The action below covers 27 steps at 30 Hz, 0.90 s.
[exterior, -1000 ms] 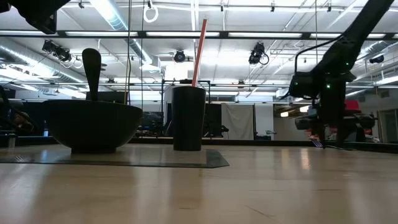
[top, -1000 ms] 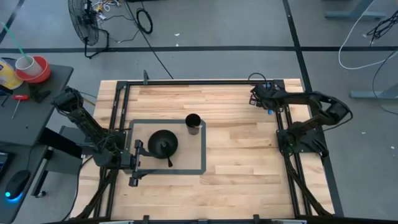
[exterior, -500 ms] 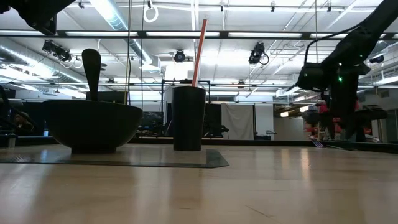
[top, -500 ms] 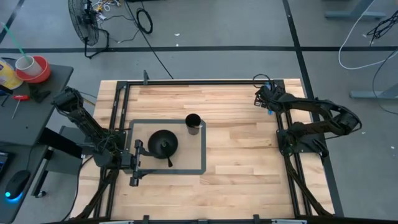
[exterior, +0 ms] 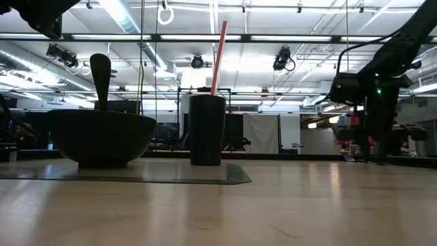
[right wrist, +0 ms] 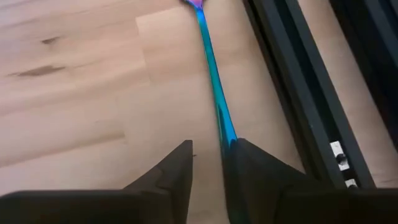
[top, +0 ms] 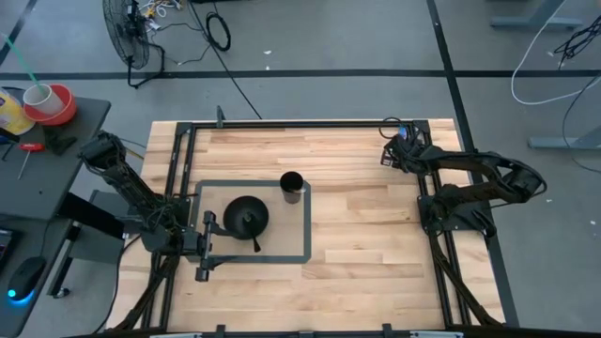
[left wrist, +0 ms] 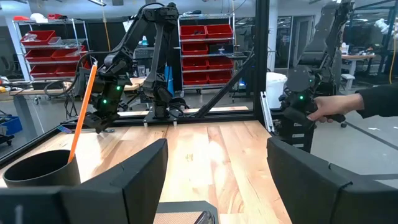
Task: Pick & Place Utensil
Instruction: Put the blue fork into the black bowl
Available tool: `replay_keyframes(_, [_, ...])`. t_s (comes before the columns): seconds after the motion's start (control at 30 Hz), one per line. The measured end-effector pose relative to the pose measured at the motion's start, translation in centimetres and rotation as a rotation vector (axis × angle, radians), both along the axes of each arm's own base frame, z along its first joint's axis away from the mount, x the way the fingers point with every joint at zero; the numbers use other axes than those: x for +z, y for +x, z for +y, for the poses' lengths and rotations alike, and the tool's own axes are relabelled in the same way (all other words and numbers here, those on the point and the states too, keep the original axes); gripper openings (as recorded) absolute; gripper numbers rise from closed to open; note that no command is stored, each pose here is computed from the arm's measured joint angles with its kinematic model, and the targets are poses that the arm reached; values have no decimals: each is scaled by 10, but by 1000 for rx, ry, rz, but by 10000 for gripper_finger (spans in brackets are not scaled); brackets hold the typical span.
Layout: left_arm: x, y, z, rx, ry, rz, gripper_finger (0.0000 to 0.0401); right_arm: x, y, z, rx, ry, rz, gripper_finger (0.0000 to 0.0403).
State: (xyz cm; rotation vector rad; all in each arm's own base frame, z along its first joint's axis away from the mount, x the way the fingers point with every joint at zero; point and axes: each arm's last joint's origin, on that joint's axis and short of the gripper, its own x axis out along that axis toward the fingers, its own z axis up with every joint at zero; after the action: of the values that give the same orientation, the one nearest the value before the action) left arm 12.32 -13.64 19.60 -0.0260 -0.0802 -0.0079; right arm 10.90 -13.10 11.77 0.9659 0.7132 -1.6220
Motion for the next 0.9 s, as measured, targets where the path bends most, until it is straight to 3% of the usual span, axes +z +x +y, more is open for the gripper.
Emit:
replay_keyframes(0.23, [0,0,0,0,0,0,275,0,11,10,72,25,-43,110])
replay_keyframes(0.6, [0,0,0,-2,-25,0,275,1,40,58,283,189,-101,110])
replay_keyframes(0.8, [0,0,0,-2,-26,0,275,19,59,90,417,327,-79,109])
replay_keyframes(0.9, [0,0,0,-2,-25,0,275,35,72,101,488,291,-102,109])
